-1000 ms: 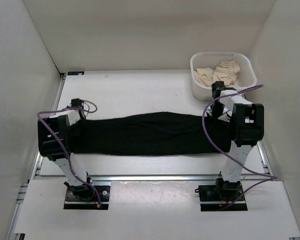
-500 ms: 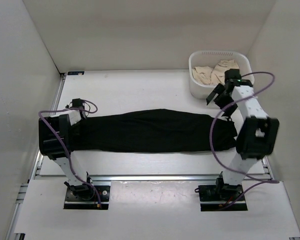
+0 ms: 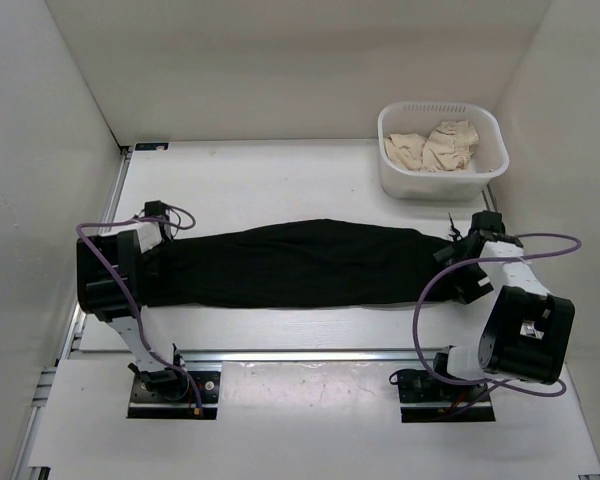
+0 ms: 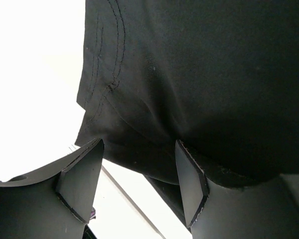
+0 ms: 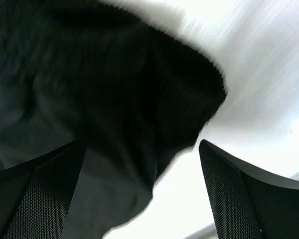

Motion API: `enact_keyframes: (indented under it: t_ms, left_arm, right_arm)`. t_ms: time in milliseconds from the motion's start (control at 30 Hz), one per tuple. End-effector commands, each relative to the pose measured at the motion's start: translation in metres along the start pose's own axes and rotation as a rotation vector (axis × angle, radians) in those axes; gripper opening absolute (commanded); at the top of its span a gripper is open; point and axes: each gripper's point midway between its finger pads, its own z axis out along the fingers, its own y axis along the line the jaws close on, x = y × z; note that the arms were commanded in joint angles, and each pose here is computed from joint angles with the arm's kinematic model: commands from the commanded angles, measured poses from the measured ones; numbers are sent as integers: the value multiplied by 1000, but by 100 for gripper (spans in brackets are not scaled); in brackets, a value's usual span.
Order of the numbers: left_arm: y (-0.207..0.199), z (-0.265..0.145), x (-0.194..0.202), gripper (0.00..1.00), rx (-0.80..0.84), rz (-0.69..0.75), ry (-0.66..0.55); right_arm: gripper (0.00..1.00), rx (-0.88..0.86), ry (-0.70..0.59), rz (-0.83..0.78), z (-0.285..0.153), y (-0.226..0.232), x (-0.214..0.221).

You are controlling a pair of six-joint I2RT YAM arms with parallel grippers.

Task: Fold and stack the trousers
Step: Fold the trousers

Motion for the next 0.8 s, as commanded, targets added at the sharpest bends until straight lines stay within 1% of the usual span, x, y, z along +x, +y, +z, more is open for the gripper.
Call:
enact_keyframes:
  t_ms: [0,33,100,133,167,233,300,333,367,400,433,467,500,567,633,667,700,733,767]
  left_arm:
    - [-28,2,38,72,145,41,99]
    - [-29,3,42,72,146,49,108]
    - [-27,1,44,72,145,44,102]
    - [-27,2,49,72,135,53,113]
    - [-25,1,48,72,135,47,106]
    - [-25,2,56,72,126,61,120]
    - [-24,1,55,72,126,55,114]
    - [-24,1,57,73,126,61,120]
    - [-24,1,57,73,126,61,120]
    - [-24,1,57,73,126,61,120]
    - [-26,-1,55,73,127,69,114]
    - [-25,-2,58,73,127,76,121]
    - [-28,-3,57,73,137,82,116]
    - [-36,-9,52,73,165,99,100]
    - [-42,-15,48,73,178,124,79]
    - [-46,-19,42,73,192,127,63]
    - [-50,-20,43,73,193,146,63]
    - [-55,-23,41,73,194,169,56]
    - [-56,-25,36,73,204,161,46]
  right_arm:
    - [99,-134,-181,140,12,28,-47]
    - [99,-153,-203,152,18,31,-55]
    - [99,-100,-183,177,38,21,-58]
    - [99,-74,-130,181,52,17,-51]
    - [99,-57,-106,188,58,13,-48]
    - [95,-21,-50,200,75,7,-43]
    - [76,-14,4,198,82,3,-38]
    - [63,-13,5,198,85,3,-38]
    - [31,-11,4,199,85,0,-40]
    - [15,-8,1,213,85,-3,-43]
    - [3,2,-17,210,82,-8,-48]
    - [0,16,-60,212,78,-14,-61]
    - [0,23,-85,207,75,-19,-68]
    - [0,23,-177,188,55,-22,-94]
    - [0,44,-292,112,29,-24,-121]
    - [0,39,-311,60,17,-16,-122]
    - [0,22,-369,12,-3,-2,-137]
    - [0,6,-420,-28,-23,10,-140]
    - [0,1,-454,-128,-37,34,-128]
